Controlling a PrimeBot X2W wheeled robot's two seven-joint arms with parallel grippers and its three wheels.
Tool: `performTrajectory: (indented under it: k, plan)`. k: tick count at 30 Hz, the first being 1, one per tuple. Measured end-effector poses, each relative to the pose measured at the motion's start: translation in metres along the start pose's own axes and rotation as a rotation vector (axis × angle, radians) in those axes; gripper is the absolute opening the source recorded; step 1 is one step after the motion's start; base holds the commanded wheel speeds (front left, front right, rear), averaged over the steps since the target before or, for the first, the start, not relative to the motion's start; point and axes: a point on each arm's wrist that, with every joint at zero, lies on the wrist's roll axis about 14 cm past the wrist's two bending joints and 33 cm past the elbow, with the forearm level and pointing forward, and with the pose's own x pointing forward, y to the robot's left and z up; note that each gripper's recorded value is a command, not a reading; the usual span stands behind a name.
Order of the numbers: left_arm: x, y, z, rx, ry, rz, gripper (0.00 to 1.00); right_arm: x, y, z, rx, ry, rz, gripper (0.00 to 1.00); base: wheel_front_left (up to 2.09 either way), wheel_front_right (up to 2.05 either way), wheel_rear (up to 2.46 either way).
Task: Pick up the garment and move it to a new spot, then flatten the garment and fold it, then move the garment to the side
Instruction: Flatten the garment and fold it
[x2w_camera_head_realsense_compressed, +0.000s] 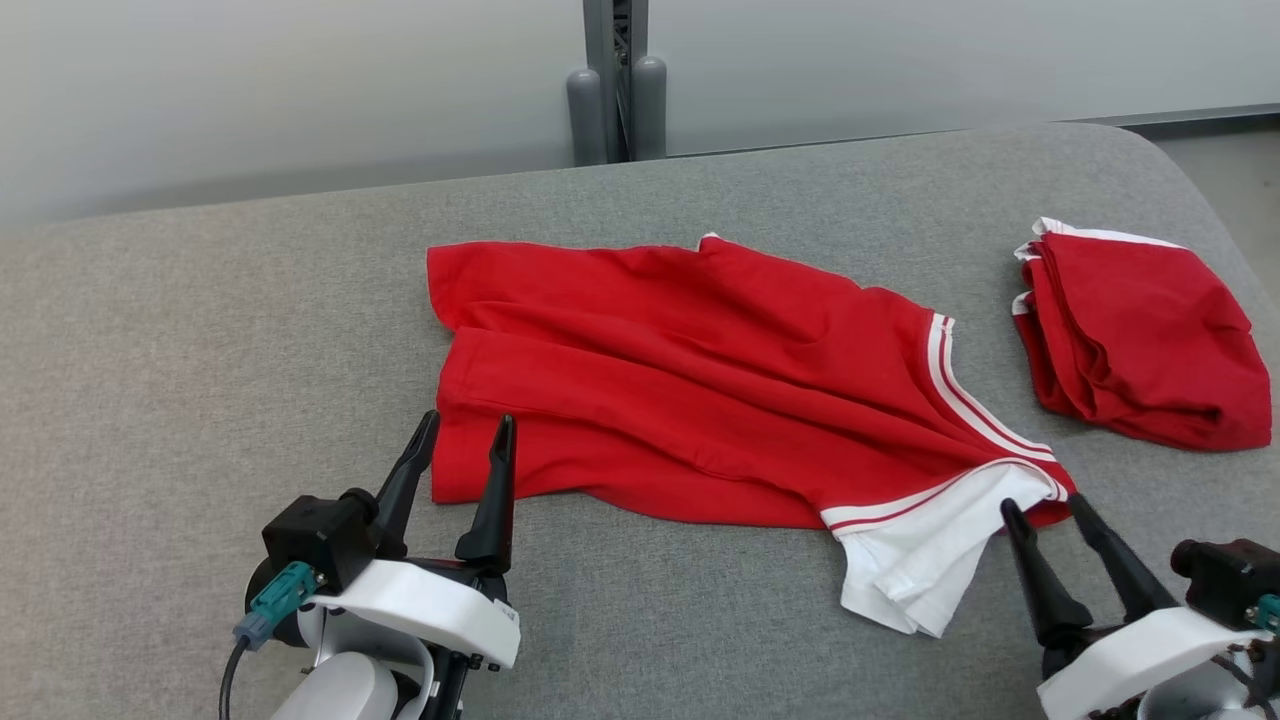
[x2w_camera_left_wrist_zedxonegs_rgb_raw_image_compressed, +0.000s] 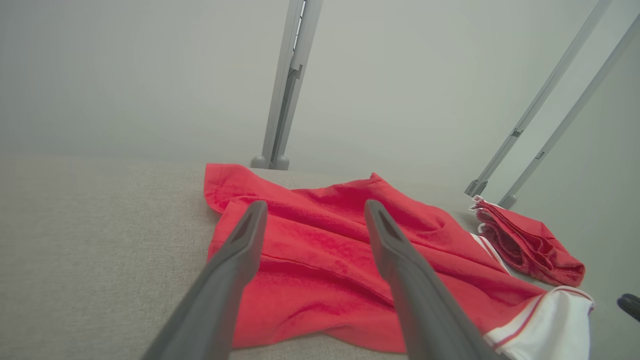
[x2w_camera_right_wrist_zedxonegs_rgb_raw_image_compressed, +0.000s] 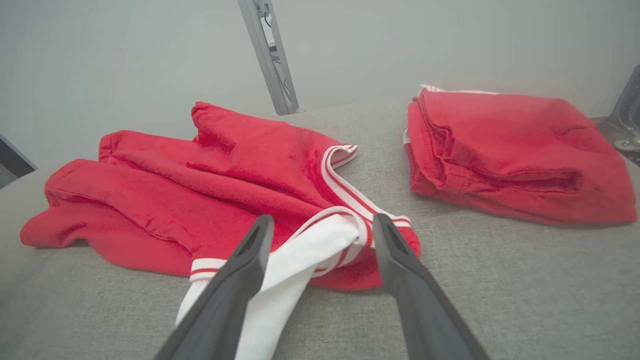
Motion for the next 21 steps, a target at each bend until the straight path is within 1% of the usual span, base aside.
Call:
performTrajectory:
  k: [3, 4, 10, 12, 14, 17, 19, 21]
  plan:
    - [-0.003, 0.005, 0.001, 0.001, -0.002, 0.016, 1.0, 0.004, 0.019, -0.013, 0.093, 0.055, 0.031, 0.84, 0.0, 0.0, 0.0]
    - [-0.004, 0.006, 0.001, 0.001, -0.003, 0.022, 1.0, 0.004, 0.023, -0.018, 0.112, 0.077, 0.04, 0.83, 0.0, 0.0, 0.0]
    - [-0.009, 0.015, 0.002, -0.001, -0.006, 0.051, 1.0, 0.0, 0.045, -0.043, 0.184, 0.192, 0.088, 0.82, 0.0, 0.0, 0.0]
    - [-0.011, 0.017, 0.002, -0.002, -0.006, 0.059, 1.0, -0.001, 0.047, -0.049, 0.192, 0.22, 0.093, 0.82, 0.0, 0.0, 0.0]
    - [-0.012, 0.019, 0.003, -0.004, -0.009, 0.066, 1.0, 0.0, 0.049, -0.05, 0.191, 0.227, 0.098, 0.79, 0.0, 0.0, 0.0]
    - [-0.013, 0.021, 0.004, -0.005, -0.011, 0.075, 1.0, 0.002, 0.049, -0.053, 0.191, 0.237, 0.098, 0.64, 0.0, 0.0, 0.0]
    - [-0.013, 0.023, 0.003, -0.005, -0.011, 0.078, 1.0, 0.006, 0.049, -0.053, 0.19, 0.24, 0.097, 0.5, 0.0, 0.0, 0.0]
    - [-0.014, 0.024, 0.003, -0.006, -0.011, 0.083, 1.0, 0.011, 0.051, -0.053, 0.19, 0.24, 0.099, 0.43, 0.0, 0.0, 0.0]
